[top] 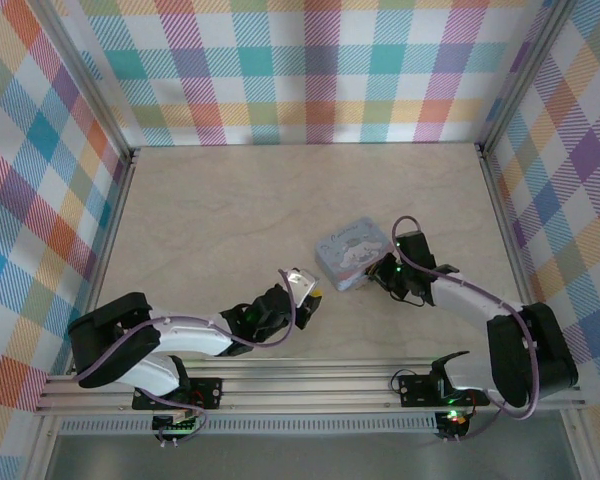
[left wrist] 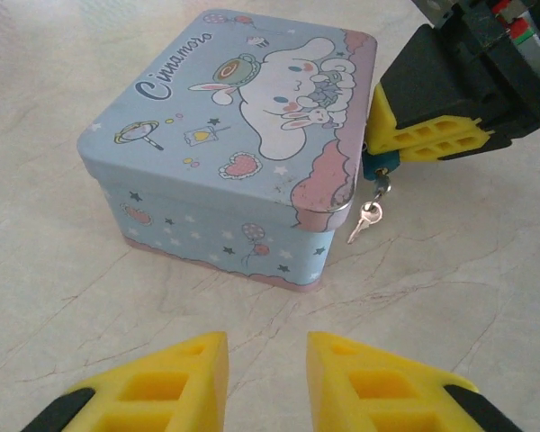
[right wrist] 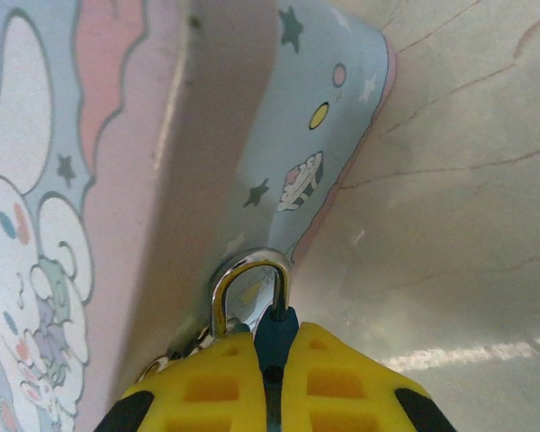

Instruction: Unlock the padlock with the key

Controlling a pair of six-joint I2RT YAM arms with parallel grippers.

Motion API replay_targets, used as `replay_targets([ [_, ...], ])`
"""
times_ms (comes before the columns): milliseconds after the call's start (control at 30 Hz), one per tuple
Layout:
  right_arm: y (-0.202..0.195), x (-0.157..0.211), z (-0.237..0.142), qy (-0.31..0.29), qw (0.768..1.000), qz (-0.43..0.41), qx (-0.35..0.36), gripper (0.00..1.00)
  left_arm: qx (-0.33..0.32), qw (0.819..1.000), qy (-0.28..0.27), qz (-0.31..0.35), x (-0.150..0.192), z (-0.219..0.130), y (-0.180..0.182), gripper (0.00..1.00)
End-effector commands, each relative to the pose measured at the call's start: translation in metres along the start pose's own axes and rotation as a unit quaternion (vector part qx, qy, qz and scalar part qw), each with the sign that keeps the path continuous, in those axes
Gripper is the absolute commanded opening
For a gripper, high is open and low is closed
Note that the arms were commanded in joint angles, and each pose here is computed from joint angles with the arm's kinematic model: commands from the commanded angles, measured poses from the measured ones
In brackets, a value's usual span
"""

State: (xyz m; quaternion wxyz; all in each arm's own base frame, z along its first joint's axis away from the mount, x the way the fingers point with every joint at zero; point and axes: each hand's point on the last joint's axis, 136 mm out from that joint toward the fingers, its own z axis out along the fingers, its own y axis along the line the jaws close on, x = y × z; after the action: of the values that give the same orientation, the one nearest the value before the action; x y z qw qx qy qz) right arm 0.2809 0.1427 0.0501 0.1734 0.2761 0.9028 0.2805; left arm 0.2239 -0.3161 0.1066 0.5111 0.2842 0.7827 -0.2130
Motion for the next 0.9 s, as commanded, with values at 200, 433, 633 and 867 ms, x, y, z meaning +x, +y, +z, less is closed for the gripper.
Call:
replay_targets([
  [200,0.010,-0.009,0.006,-0.012,1.000,0.008,-0.025,0.00,-0.020,1.000,-0.002,0.001,0.000,-0.011,0.008,0.29],
  [433,0.012,-0.014,-0.010,-0.023,1.000,-0.008,-0.006,0.00,-0.048,0.999,0.001,0.002,-0.004,-0.020,0.020,0.31],
  [633,0.016,-0.017,-0.025,-0.034,0.999,-0.028,-0.003,0.00,-0.076,0.997,-0.002,0.003,-0.014,-0.037,0.034,0.35],
  [867,0.030,-0.015,-0.051,-0.035,0.997,-0.062,-0.016,0.00,-0.167,0.985,0.007,-0.030,-0.024,-0.070,0.073,0.45],
])
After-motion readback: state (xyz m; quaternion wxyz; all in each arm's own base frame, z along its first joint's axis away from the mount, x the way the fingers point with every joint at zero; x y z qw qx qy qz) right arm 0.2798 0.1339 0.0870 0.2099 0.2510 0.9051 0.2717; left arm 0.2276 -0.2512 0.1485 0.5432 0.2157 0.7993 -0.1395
